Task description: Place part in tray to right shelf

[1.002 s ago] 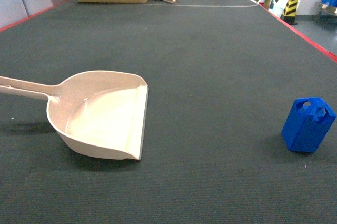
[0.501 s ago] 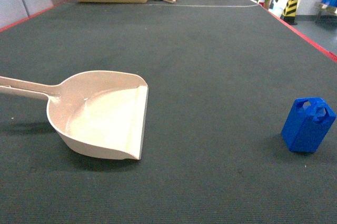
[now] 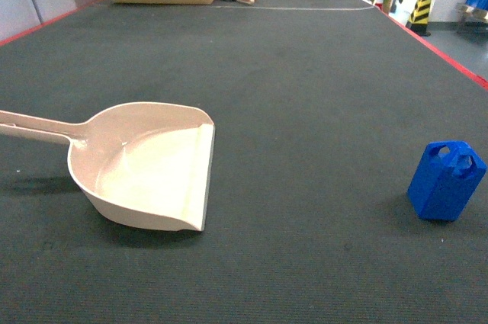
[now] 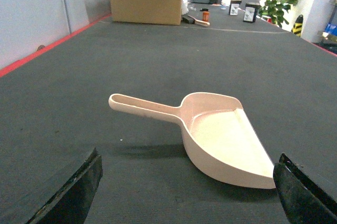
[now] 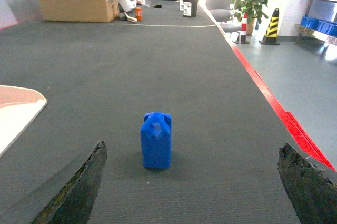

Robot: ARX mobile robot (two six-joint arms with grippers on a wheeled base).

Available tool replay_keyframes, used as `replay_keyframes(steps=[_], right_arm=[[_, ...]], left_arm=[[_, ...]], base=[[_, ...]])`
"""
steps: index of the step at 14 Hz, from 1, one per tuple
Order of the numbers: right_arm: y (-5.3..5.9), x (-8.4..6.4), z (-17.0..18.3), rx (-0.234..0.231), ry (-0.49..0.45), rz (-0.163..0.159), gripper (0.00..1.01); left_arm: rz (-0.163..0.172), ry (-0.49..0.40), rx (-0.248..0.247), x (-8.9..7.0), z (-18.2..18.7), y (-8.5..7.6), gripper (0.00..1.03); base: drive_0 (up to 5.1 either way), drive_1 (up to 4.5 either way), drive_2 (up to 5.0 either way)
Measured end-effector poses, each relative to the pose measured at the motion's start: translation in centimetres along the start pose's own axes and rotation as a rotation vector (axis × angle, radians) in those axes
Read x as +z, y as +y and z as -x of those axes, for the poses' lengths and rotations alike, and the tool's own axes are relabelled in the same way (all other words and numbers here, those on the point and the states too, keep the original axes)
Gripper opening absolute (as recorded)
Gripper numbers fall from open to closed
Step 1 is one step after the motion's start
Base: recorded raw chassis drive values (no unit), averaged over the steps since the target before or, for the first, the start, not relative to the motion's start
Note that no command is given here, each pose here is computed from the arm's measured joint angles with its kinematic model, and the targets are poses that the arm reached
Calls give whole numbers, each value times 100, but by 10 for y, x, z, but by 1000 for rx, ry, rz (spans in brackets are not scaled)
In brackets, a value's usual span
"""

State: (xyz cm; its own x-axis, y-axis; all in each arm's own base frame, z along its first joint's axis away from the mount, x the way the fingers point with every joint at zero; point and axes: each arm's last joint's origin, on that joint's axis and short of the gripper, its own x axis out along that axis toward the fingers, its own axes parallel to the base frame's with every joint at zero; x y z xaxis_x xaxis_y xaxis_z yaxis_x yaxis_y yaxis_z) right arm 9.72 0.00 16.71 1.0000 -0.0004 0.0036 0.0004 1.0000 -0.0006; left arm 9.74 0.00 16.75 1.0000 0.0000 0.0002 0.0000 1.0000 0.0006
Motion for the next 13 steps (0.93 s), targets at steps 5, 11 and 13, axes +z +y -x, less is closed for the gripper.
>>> replay_keyframes(steps=[5,11,13], right_arm=[[0,0,0,0,0,0,98],[0,0,0,0,0,0,98],[0,0,0,0,0,0,98]], left_arm=[[0,0,0,0,0,0,98],[0,0,0,0,0,0,98],[0,0,0,0,0,0,98]], base=[[0,0,0],[0,0,0],[0,0,0]])
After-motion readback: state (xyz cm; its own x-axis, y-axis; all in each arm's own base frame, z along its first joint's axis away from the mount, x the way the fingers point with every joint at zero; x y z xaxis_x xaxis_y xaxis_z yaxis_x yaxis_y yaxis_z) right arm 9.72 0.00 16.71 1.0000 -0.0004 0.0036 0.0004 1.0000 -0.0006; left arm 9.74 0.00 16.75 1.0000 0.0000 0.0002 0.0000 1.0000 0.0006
